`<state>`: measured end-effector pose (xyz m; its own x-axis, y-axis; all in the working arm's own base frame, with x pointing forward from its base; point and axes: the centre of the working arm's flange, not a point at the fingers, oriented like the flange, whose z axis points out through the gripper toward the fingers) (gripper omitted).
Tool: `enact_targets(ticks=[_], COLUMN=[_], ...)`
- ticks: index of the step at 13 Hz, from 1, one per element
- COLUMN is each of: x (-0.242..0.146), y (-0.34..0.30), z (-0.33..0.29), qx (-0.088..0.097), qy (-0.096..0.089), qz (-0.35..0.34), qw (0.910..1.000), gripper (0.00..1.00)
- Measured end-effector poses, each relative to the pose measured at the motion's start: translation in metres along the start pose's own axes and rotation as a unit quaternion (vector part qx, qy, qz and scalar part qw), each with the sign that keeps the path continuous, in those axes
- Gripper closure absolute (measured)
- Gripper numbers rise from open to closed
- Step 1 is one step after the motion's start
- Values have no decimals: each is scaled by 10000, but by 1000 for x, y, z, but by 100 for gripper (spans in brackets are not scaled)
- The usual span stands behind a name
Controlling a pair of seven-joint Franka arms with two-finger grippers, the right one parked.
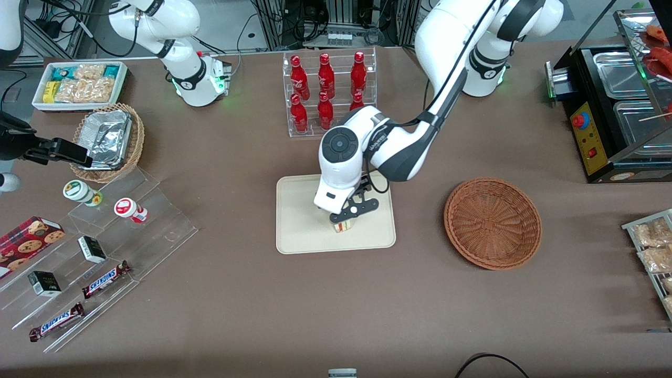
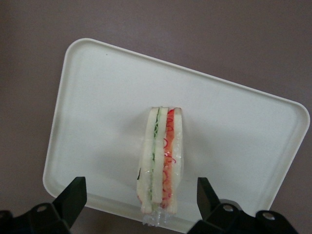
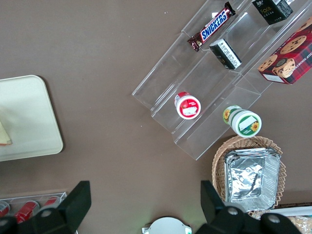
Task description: Place sandwich from basket to tray
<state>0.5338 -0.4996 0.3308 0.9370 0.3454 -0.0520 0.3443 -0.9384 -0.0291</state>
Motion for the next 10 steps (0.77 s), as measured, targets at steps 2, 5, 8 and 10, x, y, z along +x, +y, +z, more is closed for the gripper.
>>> enact_targets(ticks=[2,5,8,10], x=[21,60,93,104], y=[-23,-59,-90,-112], z=[-19,-48,-60,-69], qx=[203,276,243,217], qy=[-100,-164,-191,-247], qz=[-171,-212,-20,154], qw=[9996,9993,9995,9993], gripper=[0,0,0,0])
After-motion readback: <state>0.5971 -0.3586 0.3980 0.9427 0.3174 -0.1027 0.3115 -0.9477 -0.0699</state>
